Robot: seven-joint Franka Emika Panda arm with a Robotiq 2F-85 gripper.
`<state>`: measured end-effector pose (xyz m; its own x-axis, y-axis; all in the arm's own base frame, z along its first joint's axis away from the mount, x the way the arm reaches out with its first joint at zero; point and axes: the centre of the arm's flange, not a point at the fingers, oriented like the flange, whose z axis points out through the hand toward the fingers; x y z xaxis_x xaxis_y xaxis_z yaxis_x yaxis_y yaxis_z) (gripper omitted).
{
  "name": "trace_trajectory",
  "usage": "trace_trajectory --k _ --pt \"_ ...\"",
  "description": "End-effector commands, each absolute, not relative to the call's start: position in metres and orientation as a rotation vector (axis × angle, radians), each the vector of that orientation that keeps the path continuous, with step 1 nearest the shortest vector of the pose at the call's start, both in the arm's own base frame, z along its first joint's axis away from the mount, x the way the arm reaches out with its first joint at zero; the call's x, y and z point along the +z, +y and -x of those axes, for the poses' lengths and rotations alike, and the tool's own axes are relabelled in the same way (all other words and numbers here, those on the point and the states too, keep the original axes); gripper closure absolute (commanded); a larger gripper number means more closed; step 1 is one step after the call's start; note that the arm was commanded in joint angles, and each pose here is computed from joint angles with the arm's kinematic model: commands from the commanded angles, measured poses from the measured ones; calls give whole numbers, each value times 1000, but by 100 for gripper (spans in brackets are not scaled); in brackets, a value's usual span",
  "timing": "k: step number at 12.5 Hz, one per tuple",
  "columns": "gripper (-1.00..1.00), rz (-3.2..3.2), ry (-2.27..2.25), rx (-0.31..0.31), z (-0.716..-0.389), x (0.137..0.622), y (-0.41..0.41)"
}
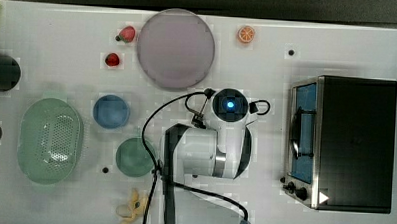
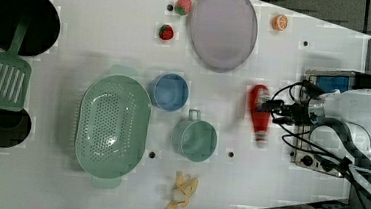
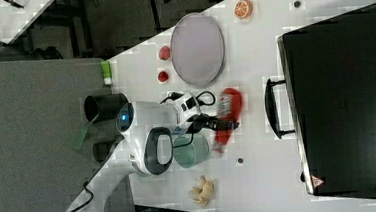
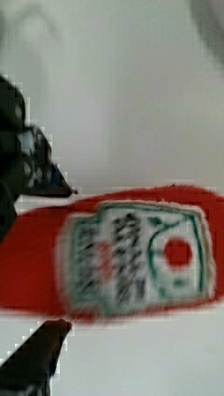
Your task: Pick ketchup from plate and place it on table.
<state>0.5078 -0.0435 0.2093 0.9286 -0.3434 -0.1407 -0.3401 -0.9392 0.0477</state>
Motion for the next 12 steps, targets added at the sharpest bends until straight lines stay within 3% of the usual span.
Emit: trace_trajectory --k 1,4,8,9,12 --pt "-100 -3072 -577 -94 -523 230 -34" --pt "-100 -3058 -679 -12 -529 265 -36" --pt "-100 -2913 -1166 57 -536 353 -41" --pt "-100 -2881 -1235 46 -536 380 -41" --pt "-100 -2814 -1308 -65 -529 456 -42"
